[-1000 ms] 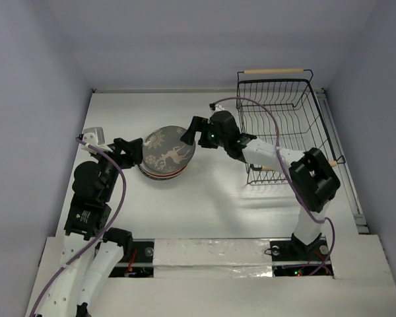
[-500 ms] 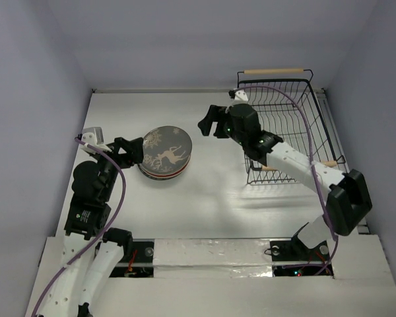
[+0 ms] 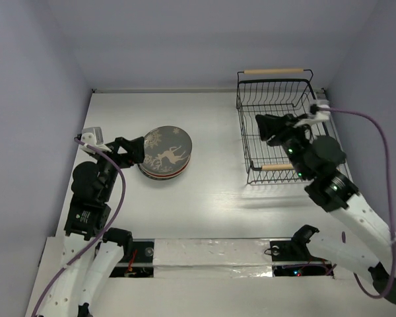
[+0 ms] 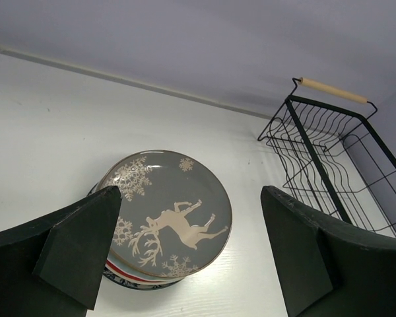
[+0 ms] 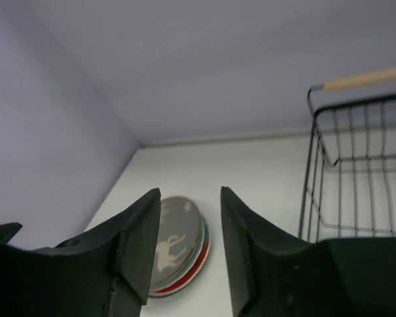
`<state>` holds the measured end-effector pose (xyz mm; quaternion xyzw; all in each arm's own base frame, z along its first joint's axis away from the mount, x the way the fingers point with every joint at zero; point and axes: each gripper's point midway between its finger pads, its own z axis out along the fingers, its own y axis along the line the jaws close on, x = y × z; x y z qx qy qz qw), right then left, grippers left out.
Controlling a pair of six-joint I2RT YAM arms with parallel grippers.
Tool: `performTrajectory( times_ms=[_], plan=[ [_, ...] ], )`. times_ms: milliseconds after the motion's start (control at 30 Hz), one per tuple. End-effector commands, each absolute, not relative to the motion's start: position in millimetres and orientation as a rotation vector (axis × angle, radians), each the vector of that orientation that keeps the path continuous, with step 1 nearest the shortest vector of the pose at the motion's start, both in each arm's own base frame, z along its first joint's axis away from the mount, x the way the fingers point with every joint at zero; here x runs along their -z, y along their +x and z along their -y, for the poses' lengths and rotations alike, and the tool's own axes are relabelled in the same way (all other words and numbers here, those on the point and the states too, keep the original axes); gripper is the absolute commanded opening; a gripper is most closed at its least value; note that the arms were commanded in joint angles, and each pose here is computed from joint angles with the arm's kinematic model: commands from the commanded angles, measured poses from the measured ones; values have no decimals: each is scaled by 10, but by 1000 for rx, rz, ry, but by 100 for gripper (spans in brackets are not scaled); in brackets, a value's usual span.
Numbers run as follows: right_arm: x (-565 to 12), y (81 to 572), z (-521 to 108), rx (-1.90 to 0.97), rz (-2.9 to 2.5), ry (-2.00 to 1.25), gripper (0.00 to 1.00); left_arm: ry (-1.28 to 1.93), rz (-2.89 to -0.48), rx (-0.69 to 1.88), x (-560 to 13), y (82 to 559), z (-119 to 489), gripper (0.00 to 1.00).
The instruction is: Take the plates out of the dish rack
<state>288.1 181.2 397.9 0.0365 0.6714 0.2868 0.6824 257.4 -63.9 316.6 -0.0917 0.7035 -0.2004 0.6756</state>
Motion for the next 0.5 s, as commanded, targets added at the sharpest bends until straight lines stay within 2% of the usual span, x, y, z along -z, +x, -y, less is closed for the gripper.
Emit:
performTrajectory(
  times_ms=[0,33,100,300,467],
  plan=[
    [-4333,2637,-1375,-594,-1334,155,50,-212,-1508,477,-3405,2551,634,85],
    [-4389,2576,-1305,-602,-1304,172,74,-213,-1496,482,-3481,2544,634,85],
    [-4415,2450,-1130,-603,-1258,216,98,-216,-1488,487,-3552,2528,632,85],
    [-4313,2378,-1024,-600,-1244,244,100,-219,-1432,526,-3841,2439,642,85],
    [-4336,2267,-989,-637,-1238,242,100,-209,-1439,569,-3806,2366,695,88]
  ],
)
